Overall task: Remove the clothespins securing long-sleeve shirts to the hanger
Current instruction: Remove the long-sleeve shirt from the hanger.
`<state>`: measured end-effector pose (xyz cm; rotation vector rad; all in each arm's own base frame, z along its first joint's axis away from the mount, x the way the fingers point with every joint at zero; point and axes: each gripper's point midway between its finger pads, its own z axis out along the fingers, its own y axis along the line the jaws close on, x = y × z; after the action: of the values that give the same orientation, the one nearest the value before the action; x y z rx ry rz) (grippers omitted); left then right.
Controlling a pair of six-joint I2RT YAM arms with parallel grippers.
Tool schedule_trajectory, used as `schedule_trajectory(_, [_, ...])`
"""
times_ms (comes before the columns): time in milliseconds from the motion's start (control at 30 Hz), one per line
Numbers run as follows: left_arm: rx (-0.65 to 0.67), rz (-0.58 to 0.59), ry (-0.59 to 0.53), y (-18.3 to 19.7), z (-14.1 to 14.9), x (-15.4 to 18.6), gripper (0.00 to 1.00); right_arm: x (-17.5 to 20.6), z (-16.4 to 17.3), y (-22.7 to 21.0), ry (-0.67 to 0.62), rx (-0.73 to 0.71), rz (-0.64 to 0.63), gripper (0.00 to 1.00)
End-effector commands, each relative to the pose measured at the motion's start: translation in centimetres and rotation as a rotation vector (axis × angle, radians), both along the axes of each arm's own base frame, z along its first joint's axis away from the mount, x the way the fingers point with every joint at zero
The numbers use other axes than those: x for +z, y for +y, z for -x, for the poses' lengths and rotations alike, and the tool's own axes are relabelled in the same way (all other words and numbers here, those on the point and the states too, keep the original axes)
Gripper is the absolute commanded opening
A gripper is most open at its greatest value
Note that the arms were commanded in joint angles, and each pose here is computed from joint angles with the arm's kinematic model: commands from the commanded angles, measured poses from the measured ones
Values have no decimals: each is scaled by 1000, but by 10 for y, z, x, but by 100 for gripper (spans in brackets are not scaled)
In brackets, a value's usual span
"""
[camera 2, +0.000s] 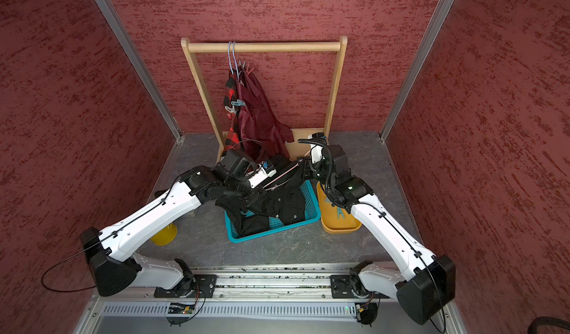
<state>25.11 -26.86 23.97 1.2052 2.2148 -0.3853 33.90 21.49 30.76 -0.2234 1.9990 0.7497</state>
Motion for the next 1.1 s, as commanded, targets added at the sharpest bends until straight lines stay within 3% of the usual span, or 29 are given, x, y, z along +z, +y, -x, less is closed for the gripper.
schedule_trajectory(0, [3, -6, -3, -2, -2, 2, 11, 23, 6, 6, -42, 37, -48, 0])
schedule_trajectory(133, [14, -20, -3, -1, -1, 0, 0, 24, 7, 8, -44, 50, -56, 0])
schedule_trajectory(267, [36, -25, -2, 5, 1, 0, 0, 28, 10, 12, -51, 78, -81, 2])
schedule_trajectory(333, [41, -19, -3, 9, 5, 3, 0, 30, 12, 13, -57, 84, -95, 15])
schedule_trajectory(500, [53, -3, 19, 26, 24, 7, 0, 44, 14, 17, -84, 104, -145, 74])
schedule_trajectory(567, [64, 0, 27, 35, 31, 7, 0, 51, 14, 19, -97, 108, -165, 84])
schedule_trajectory(733, [108, 54, 32, 54, 46, 20, 0, 77, 11, 19, -145, 99, -213, 95])
schedule_trajectory(967, [180, 112, 14, 84, 63, 53, 0, 112, -3, 2, -207, -4, -259, 99])
schedule_trajectory(1067, [225, 168, -6, 103, 66, 77, 0, 104, -16, -8, -194, -87, -230, 99])
